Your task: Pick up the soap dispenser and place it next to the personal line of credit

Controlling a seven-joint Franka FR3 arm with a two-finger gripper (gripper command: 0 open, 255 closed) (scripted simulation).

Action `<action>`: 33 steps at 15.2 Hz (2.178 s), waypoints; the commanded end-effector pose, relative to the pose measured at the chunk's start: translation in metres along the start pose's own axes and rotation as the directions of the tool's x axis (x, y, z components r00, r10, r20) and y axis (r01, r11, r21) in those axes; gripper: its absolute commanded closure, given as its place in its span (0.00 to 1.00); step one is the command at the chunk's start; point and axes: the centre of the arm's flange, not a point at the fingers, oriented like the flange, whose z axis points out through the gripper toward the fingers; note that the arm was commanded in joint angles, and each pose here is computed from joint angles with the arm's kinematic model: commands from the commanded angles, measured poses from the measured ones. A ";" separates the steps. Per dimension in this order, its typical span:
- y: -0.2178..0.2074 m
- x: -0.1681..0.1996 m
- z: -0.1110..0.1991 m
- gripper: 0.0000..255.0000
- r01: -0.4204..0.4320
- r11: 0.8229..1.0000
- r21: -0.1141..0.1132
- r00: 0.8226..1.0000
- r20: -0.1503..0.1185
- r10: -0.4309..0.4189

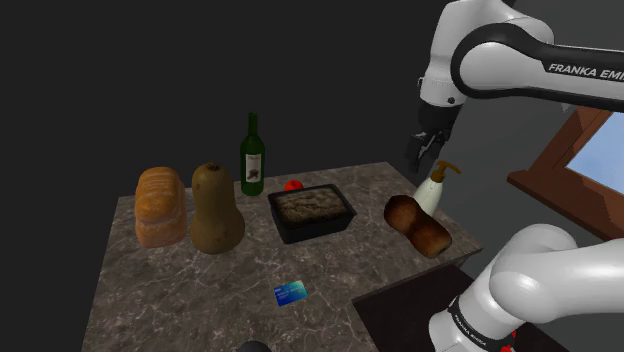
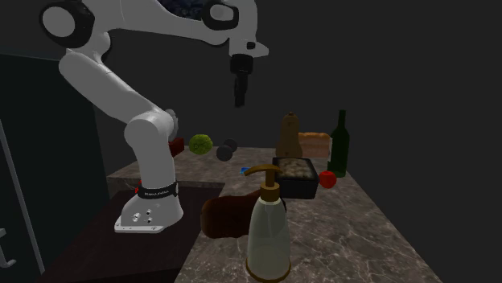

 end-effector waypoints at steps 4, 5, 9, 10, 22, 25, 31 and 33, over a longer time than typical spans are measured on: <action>0.038 0.009 0.015 0.00 0.003 1.000 0.011 1.000 0.009 -0.004; 0.050 0.012 0.020 0.00 0.005 1.000 0.015 1.000 0.013 -0.005; 0.100 0.025 0.041 0.00 0.009 0.999 0.030 1.000 0.025 -0.010; 0.112 0.028 0.047 0.00 0.010 0.999 0.034 1.000 0.028 -0.011; 0.258 0.064 0.116 0.00 0.022 0.997 0.080 0.998 0.065 -0.027; 0.294 0.073 0.135 0.00 0.024 0.996 0.091 0.997 0.074 -0.031; 0.291 0.071 0.166 0.00 0.024 0.996 0.091 0.997 0.074 -0.031; 0.290 0.070 0.174 0.00 0.024 0.996 0.091 0.997 0.074 -0.031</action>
